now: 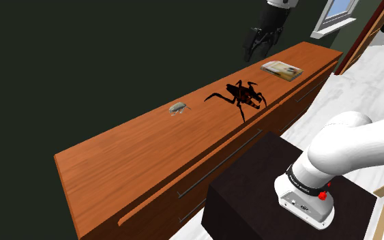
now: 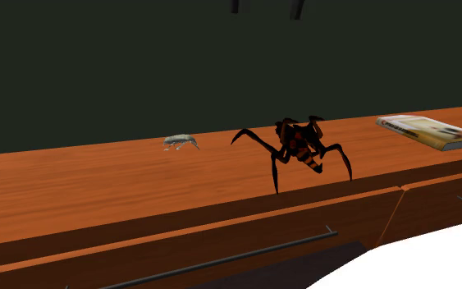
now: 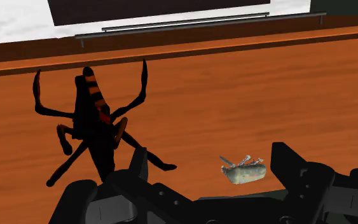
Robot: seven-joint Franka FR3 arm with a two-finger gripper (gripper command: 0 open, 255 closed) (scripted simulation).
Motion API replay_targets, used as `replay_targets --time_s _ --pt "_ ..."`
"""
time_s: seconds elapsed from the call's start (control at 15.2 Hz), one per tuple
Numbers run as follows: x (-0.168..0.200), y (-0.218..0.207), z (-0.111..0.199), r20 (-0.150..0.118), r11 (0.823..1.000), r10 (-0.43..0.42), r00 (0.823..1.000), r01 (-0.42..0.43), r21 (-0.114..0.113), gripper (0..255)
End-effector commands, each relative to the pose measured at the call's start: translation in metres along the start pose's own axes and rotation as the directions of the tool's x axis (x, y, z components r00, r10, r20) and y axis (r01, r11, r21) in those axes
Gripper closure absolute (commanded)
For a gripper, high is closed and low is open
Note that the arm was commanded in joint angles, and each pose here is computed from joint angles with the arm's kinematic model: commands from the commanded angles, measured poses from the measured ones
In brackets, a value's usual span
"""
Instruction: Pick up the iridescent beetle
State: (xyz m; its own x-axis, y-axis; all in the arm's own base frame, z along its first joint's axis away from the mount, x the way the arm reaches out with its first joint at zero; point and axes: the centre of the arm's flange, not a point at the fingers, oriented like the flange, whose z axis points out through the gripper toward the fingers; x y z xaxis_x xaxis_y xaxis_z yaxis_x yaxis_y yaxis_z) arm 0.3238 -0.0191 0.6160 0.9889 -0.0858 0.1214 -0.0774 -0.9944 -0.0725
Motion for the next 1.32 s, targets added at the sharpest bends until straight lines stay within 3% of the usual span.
replay_targets --time_s 0.0,0.26,0.59,0.92,1.25 --pt "0.0 0.0 0.0 0.0 1.0 0.0 1.0 0.0 0.0 0" --pt "0.04 -0.004 0.037 0.017 0.988 -0.155 0.988 0.155 -0.003 0" --pt "0.088 -0.018 0.083 0.039 0.939 -0.343 0.939 0.343 -0.004 0" --pt "0.132 -0.041 0.131 0.061 0.855 -0.517 0.854 0.518 0.0 0" --pt "0.169 -0.071 0.18 0.081 0.739 -0.672 0.736 0.673 0.008 0"
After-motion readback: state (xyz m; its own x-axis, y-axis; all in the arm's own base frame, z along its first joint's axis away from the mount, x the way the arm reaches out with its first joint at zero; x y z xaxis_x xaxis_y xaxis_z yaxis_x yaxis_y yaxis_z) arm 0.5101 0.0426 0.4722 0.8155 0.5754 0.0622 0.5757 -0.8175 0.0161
